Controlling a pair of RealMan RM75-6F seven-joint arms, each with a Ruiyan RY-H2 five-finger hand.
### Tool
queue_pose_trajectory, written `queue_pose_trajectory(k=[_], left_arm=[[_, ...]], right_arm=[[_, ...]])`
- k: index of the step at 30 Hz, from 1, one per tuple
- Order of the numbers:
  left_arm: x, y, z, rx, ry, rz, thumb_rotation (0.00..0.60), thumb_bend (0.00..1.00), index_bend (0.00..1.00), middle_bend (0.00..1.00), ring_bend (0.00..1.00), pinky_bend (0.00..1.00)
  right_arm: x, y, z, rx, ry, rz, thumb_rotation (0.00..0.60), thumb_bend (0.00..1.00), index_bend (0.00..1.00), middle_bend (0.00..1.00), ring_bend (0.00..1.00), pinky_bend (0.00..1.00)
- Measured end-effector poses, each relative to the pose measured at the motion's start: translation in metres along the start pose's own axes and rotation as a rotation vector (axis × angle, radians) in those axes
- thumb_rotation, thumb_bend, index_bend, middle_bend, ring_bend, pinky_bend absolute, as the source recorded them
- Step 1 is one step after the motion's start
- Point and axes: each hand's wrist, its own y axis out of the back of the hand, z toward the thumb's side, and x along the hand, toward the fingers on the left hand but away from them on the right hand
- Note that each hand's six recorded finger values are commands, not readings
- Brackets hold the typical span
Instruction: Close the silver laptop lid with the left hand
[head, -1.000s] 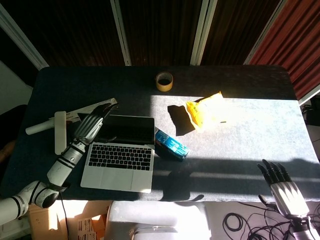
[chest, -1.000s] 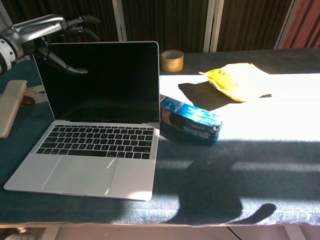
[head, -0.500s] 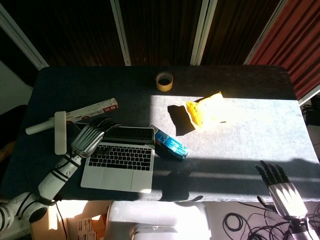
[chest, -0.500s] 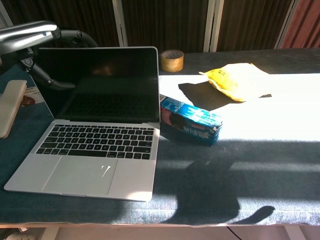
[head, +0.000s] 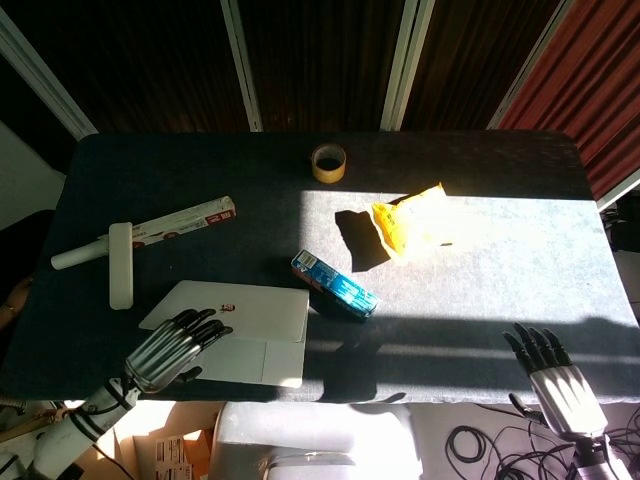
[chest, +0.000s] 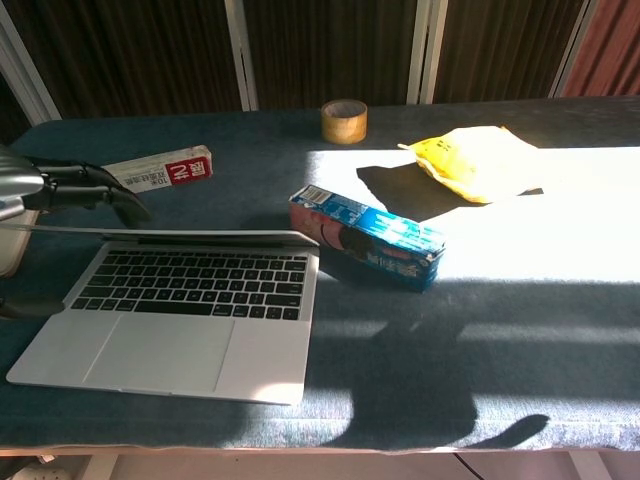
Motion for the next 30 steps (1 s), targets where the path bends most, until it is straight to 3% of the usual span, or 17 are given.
queue_pose_trajectory(k=[5,9,16,25,30], left_arm=[[-0.02,-0.03,0.012,0.02,-0.057,-0.052,0.6,0.23,0.19,0.29,0.15,0.3],[-0.026,-0.053,0.012,0.015,-0.064,-0.079,0.6,0.23,0.16,0.27,0.12,0.28],[-0.033,-0.097,0.014,-0.05,-0.064,-0.186,0.6,0.23,0.15,0.23,0.09,0.27],[-0.039,-0.126,0.019,-0.136,-0.054,-0.301,0.6,0.23,0.13,0.21,0.09,0.27],[-0.038,-0.121,0.019,-0.153,-0.049,-0.271,0.6,0.23,0.12,0.2,0.09,0.27]], right_arm=[[-0.001,-0.001,0.002,0.002,0.001,0.002,0.6,0.21,0.0,0.0,0.0,0.0],[-0.001,-0.002,0.003,0.002,0.002,0.004,0.6,0.21,0.0,0.0,0.0,0.0],[-0.002,-0.002,0.003,0.006,-0.002,0.006,0.6,0.21,0.0,0.0,0.0,0.0],[-0.001,-0.001,0.003,0.004,-0.002,0.002,0.6,0.2,0.0,0.0,0.0,0.0],[0.0,0.001,0.002,0.0,-0.003,-0.01,0.6,0.2,0.0,0.0,0.0,0.0]])
